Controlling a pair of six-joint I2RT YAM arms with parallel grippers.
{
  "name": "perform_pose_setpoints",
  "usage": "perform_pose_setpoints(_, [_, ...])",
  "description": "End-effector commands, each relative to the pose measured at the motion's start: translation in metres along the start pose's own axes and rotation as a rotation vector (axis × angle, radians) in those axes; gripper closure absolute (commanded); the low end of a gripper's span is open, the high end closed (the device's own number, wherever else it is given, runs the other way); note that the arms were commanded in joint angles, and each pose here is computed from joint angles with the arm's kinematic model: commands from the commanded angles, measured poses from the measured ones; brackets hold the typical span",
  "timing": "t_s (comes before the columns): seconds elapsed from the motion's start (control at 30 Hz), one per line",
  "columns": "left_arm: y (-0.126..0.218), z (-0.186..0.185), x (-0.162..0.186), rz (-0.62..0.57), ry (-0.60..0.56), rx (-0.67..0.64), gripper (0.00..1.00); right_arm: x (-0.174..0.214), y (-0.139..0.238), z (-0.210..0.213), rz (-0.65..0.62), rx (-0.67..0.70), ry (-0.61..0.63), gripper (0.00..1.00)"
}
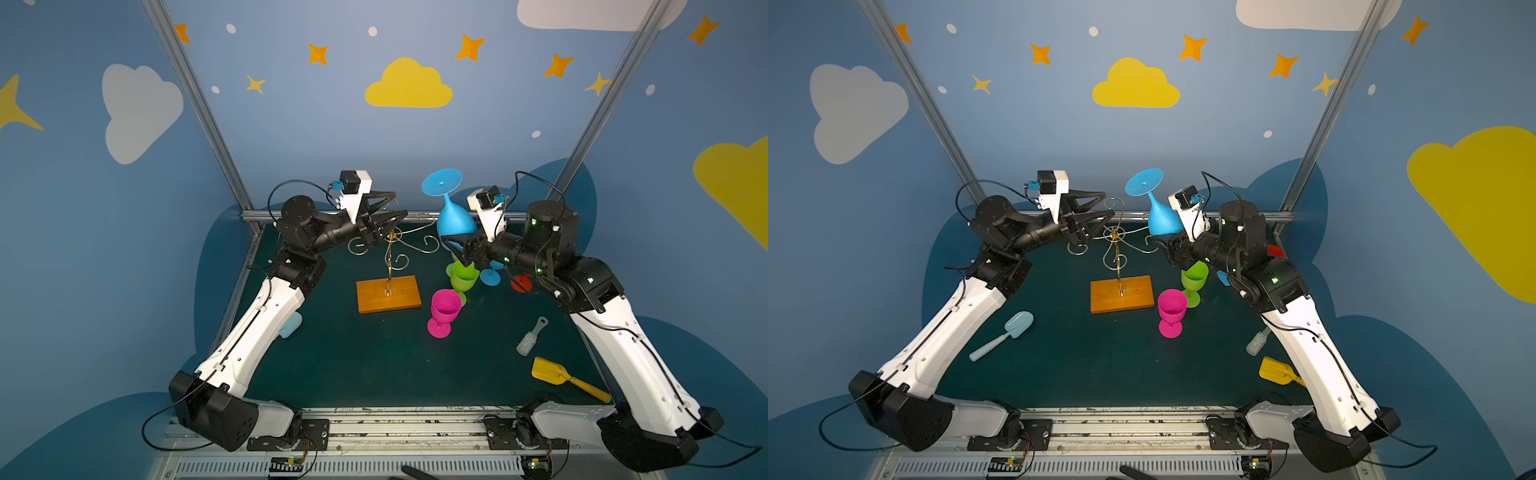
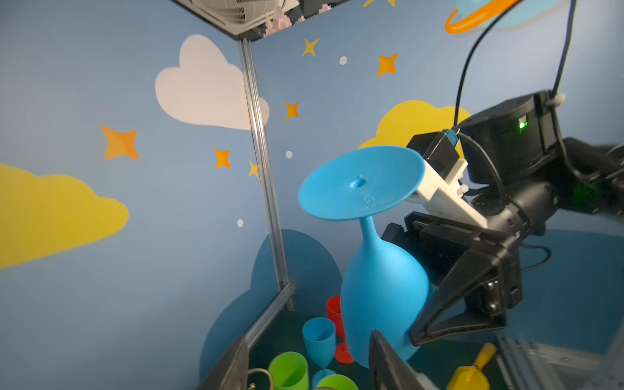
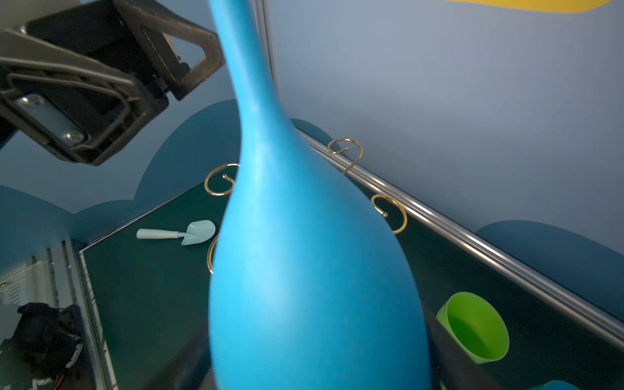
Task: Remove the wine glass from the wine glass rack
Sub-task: 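Bring the right gripper to the blue glass bowl held by the left gripper, then grasp the blue glass bowl with the right gripper and open the left gripper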
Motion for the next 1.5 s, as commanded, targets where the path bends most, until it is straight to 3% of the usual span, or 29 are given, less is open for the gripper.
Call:
perform_pose_setpoints(0.0, [0.0, 0.0, -0.004, -0.042, -0.318, -0.077, 0.46, 0.003, 0.001, 0.007, 0.06, -0.036, -0.032, 0.58])
perform_pose_setpoints(0.23, [-0.008, -0.009, -0.004, -0.056, -0.447, -0.07, 0.51, 0.006, -0.015, 0.017, 0.099, -0.08, -0.045, 0.61])
perform_pose_setpoints(0.47, [-0.011, -0.013, -0.005, -0.062, -0.493, -0.05, 0.56, 0.01, -0.027, 0.029, 0.12, -0.143, -0.046, 0.61])
perform_pose_setpoints(0.57, [-0.012, -0.015, -0.003, -0.054, -0.5, -0.032, 0.69, 0.011, -0.032, 0.032, 0.139, -0.153, -0.045, 0.61])
perform_pose_setpoints(0.7, [-0.01, -0.016, -0.002, -0.044, -0.496, -0.036, 0.97, 0.009, -0.031, 0.035, 0.129, -0.16, -0.044, 0.58])
perform_pose_setpoints(0.73, [-0.009, -0.015, -0.002, -0.044, -0.488, -0.05, 0.97, 0.009, -0.029, 0.035, 0.124, -0.158, -0.05, 0.56])
perform_pose_setpoints(0.83, [-0.003, -0.014, -0.006, -0.073, -0.432, -0.132, 0.97, 0.007, -0.021, 0.036, 0.078, -0.152, -0.059, 0.3])
perform_pose_setpoints(0.9, [0.003, -0.013, -0.007, -0.084, -0.39, -0.182, 0.97, 0.005, -0.013, 0.036, 0.024, -0.149, -0.067, 0.21])
perform_pose_setpoints(1.07, [0.016, -0.013, -0.004, -0.102, -0.174, -0.28, 0.97, 0.002, 0.014, 0.036, -0.123, -0.144, -0.098, 0.13])
perform_pose_setpoints(1.27, [0.028, -0.009, 0.012, -0.167, 0.095, -0.369, 0.97, 0.017, 0.047, 0.034, -0.236, -0.144, -0.163, 0.13])
perform_pose_setpoints(1.47, [0.03, -0.011, 0.017, -0.175, 0.158, -0.347, 0.97, 0.023, 0.071, 0.028, -0.282, -0.061, -0.196, 0.14])
Point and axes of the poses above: each gripper's point midway between its finger pads, its own y axis back along the fingers, its own z axis along the line the jaws close on, x = y × z, the point moved 9 cm from there along y, back along the fingers, and after that the axes turned 3 degrees about y, right-handed, at the moved point
